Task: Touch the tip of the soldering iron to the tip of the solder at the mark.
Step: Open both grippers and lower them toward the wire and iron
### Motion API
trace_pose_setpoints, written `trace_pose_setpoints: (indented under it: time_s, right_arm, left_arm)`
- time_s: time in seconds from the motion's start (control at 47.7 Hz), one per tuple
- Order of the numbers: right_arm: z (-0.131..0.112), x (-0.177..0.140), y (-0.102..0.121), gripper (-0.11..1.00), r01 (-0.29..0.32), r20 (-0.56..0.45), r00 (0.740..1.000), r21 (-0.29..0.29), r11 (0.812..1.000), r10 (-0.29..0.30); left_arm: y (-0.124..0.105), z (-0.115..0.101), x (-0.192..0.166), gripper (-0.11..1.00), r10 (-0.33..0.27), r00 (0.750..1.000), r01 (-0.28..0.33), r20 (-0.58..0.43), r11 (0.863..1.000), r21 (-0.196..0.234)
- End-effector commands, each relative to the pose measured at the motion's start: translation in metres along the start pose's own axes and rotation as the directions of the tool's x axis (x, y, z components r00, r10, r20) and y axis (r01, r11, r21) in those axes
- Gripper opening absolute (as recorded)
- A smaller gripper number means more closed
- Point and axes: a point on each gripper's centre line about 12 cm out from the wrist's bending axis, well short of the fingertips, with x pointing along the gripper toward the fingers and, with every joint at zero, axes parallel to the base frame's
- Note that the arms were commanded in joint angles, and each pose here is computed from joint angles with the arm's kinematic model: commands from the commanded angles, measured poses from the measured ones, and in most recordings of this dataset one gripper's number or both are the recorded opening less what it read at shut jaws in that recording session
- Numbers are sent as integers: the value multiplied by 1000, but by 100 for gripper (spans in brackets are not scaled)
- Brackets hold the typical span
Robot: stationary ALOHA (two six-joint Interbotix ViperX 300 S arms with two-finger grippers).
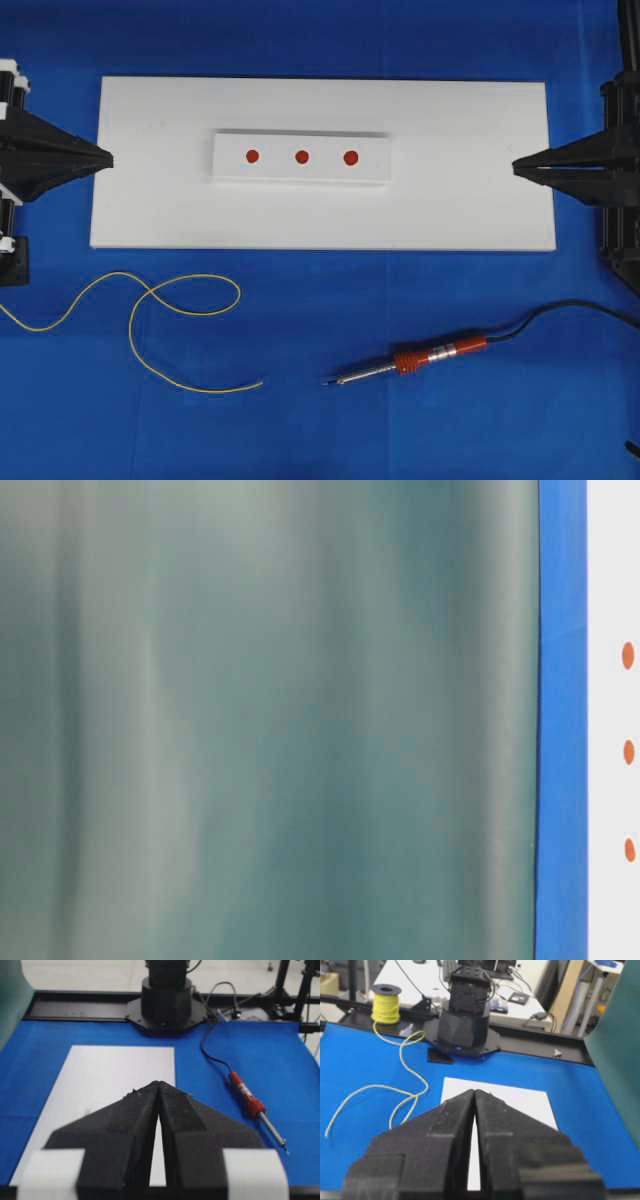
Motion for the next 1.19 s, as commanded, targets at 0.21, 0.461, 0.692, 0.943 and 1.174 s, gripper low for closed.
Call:
trace_pose_setpoints:
  time_s: [0.21,0.461,0.692,0.943,1.174]
  right_arm:
    - [1,10,16,-6,-77,-35,996,39,996,79]
    - [-17,13,48,-3,-209,-104,970,103,973,219]
    - [-46,23,67,33,-242,-209,936,207,948,285]
    - [-82,29,92,89,-247,-304,890,307,919,341]
    - [-124,34,102,86,-213,-351,876,333,919,330]
  left_arm:
    - [-15,-3,3,0,-75,996,75,-46,997,-12]
    - [-35,-14,1,0,-172,982,171,-77,985,-29]
    - [-58,-38,6,11,-272,953,265,-130,962,-68]
    - [-91,-79,19,80,-373,890,358,-264,928,-104]
    - [-115,-119,31,79,-421,848,410,-322,906,-106]
